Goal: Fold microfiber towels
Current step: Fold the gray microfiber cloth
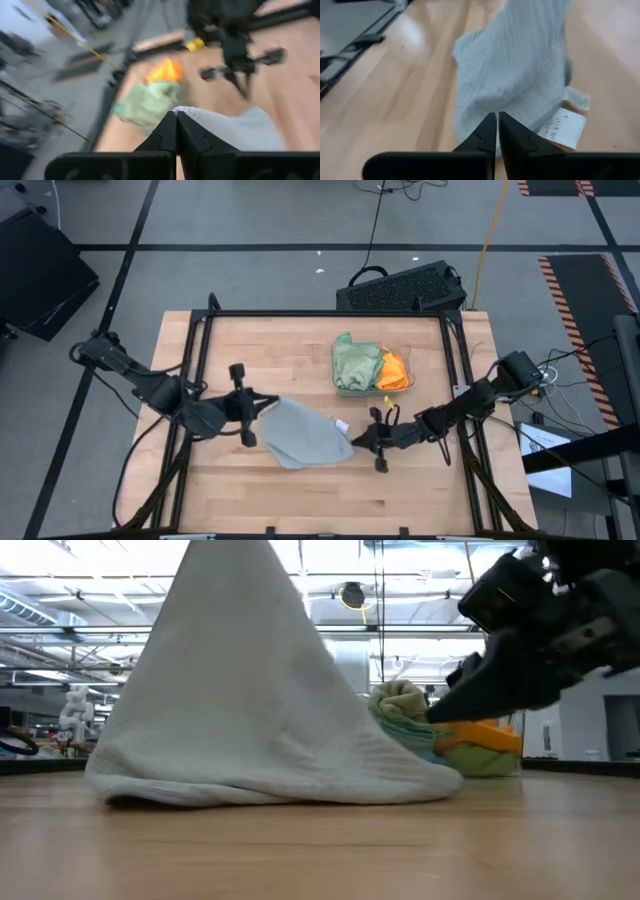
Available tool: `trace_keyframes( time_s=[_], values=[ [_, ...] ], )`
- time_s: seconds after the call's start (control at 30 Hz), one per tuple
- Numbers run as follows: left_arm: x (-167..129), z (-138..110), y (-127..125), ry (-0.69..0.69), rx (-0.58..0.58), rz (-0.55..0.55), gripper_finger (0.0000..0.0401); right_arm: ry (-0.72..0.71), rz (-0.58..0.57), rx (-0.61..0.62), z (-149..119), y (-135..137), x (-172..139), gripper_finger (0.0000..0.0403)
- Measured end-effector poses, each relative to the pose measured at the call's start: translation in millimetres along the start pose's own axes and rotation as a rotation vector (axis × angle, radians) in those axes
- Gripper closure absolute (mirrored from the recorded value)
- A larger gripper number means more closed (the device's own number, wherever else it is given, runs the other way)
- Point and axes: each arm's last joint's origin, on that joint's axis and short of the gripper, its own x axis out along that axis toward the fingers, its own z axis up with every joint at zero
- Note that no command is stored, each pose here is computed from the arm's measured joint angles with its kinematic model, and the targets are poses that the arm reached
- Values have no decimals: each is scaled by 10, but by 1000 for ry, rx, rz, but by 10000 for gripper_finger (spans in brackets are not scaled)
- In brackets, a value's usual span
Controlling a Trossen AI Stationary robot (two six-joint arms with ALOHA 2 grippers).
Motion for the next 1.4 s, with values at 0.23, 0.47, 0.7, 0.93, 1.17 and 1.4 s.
trace_keyframes(
  time_s=[0.23, 0.47, 0.7, 0.93, 1.17, 1.4],
  values=[
    [7, -128, -144, 130, -62, -224, 396, -17, -109, 58, 101, -65, 65, 371],
    [63, -188, -419, 202, -61, -342, 396, -38, -156, 93, 175, -33, 194, 315],
    [127, -426, -768, 460, -116, -416, 396, 49, -197, 223, -8, -53, 328, 260],
    [156, -595, -1078, 587, -116, -414, 396, 33, -242, 275, -144, -153, 467, 250],
    [177, -726, -1191, 720, -176, -369, 395, 30, -229, 277, -188, -190, 600, 289],
    [181, -848, -1170, 781, -279, -264, 395, -13, -170, 161, -100, -130, 588, 392]
  ],
)
